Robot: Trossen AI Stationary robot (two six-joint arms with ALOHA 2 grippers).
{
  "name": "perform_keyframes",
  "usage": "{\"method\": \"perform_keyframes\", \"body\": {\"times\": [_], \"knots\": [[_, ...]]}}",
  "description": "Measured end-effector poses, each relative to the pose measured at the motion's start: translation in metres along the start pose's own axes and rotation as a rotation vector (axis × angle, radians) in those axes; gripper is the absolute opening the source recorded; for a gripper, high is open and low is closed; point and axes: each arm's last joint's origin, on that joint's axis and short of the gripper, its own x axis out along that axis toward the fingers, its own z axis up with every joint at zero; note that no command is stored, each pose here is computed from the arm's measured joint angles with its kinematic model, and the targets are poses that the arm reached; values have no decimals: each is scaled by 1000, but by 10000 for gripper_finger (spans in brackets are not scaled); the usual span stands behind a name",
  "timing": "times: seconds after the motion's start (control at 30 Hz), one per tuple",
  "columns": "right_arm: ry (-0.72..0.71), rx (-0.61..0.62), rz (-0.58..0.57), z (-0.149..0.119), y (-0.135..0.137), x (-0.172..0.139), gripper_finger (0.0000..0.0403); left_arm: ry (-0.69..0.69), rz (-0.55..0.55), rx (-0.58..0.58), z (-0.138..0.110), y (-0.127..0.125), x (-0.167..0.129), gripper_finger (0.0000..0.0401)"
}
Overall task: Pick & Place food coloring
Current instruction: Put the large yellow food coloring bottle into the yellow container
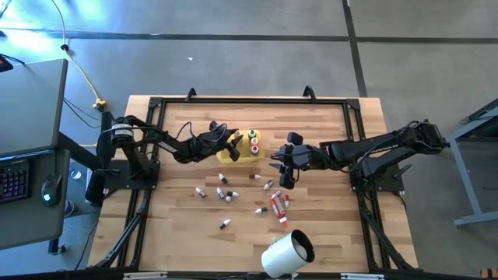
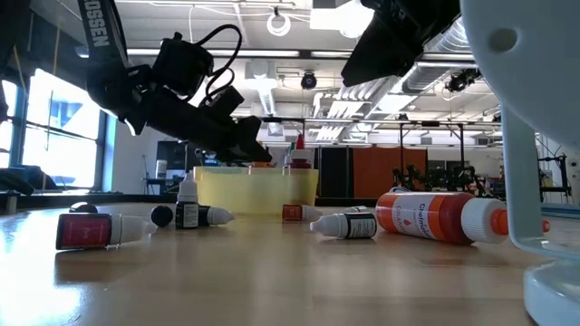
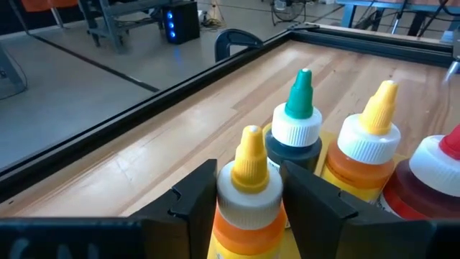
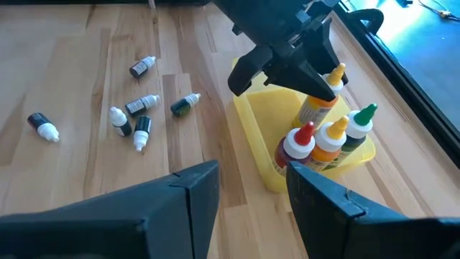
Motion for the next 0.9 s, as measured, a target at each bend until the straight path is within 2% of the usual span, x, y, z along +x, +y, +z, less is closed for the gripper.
{"method": "perform_keyframes", "body": {"times": [0.27, 0.53, 0.7, 0.9], "knots": [[0, 0, 0, 0, 0, 0, 154, -4, -10, -2, 2, -1, 1, 115], [0, 5, -1, 0, 0, 0, 154, -31, -48, 8, 19, -9, 12, 137], [0, 5, 1, 0, 0, 0, 154, 38, -27, 39, 17, -10, 16, 132], [1, 6, 2, 0, 0, 0, 154, 48, -16, 44, 16, -10, 16, 132]]}}
